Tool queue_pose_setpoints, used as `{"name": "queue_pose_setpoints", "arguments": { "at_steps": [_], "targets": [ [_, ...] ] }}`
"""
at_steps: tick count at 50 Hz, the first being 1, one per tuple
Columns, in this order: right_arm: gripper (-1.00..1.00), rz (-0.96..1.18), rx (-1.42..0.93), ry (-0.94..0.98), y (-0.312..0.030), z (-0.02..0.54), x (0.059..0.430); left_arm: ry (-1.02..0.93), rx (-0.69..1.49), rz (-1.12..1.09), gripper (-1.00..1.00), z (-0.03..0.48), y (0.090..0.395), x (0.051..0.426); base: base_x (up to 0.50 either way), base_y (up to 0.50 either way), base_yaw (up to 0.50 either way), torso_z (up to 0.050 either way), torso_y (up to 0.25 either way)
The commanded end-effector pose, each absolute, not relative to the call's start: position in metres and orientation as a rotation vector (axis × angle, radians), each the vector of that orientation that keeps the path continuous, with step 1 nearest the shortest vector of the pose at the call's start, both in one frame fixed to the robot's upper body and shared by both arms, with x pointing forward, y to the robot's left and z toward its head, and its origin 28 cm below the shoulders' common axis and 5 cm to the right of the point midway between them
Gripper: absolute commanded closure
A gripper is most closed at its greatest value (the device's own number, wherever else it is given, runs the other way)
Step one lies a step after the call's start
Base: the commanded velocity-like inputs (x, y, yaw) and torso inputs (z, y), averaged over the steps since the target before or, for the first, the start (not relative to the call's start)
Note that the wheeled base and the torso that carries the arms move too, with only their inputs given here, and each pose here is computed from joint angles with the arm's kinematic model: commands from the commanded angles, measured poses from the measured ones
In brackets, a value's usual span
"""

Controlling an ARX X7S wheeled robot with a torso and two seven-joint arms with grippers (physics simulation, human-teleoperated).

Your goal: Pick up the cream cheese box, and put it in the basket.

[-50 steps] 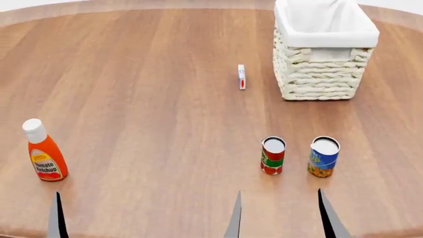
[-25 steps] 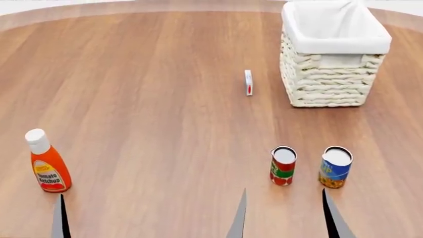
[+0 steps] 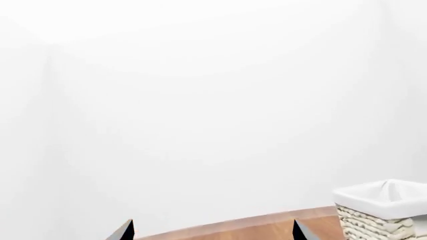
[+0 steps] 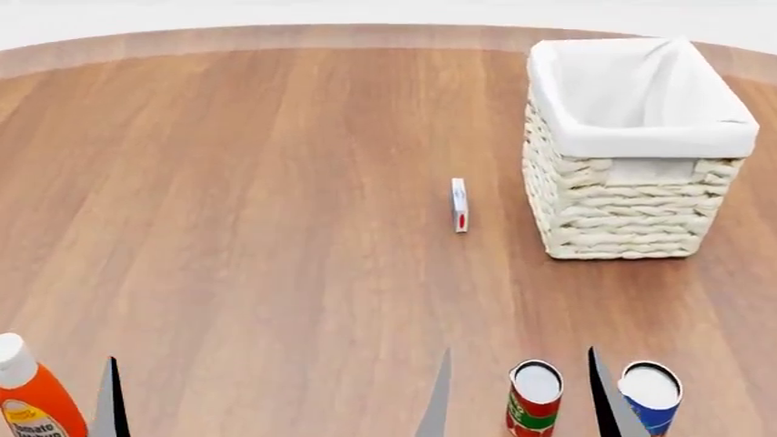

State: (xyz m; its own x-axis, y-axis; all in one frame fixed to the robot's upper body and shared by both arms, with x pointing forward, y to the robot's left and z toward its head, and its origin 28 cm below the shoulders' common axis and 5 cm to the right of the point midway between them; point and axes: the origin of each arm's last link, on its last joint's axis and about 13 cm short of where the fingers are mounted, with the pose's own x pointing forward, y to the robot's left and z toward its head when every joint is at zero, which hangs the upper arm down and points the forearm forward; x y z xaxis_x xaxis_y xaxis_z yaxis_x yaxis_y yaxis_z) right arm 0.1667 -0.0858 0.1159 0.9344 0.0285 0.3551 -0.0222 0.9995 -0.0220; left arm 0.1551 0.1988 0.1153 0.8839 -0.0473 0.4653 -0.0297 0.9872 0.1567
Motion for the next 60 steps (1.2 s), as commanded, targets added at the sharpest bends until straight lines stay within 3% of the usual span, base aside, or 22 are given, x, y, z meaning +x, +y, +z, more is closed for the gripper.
{"name": "queue_pose_setpoints", "arguments": {
  "at_steps": [1, 47, 60],
  "targets": [
    [-1.0, 0.031, -0.01, -0.361, -0.086, 0.116, 0.167, -0.488, 0.161, -0.01, -1.0, 0.116, 0.199, 0.155, 0.5, 0.0, 0.0, 0.0, 0.0],
    [-1.0, 0.028, -0.014, -0.354, -0.085, 0.115, 0.168, -0.483, 0.157, -0.006, -1.0, 0.116, 0.199, 0.156, 0.5, 0.0, 0.0, 0.0, 0.001],
    [-1.0, -0.019, 0.001, -0.333, -0.089, 0.125, 0.176, -0.469, 0.123, 0.007, -1.0, 0.116, 0.201, 0.157, 0.03, 0.0, 0.0, 0.0, 0.001]
  ]
}}
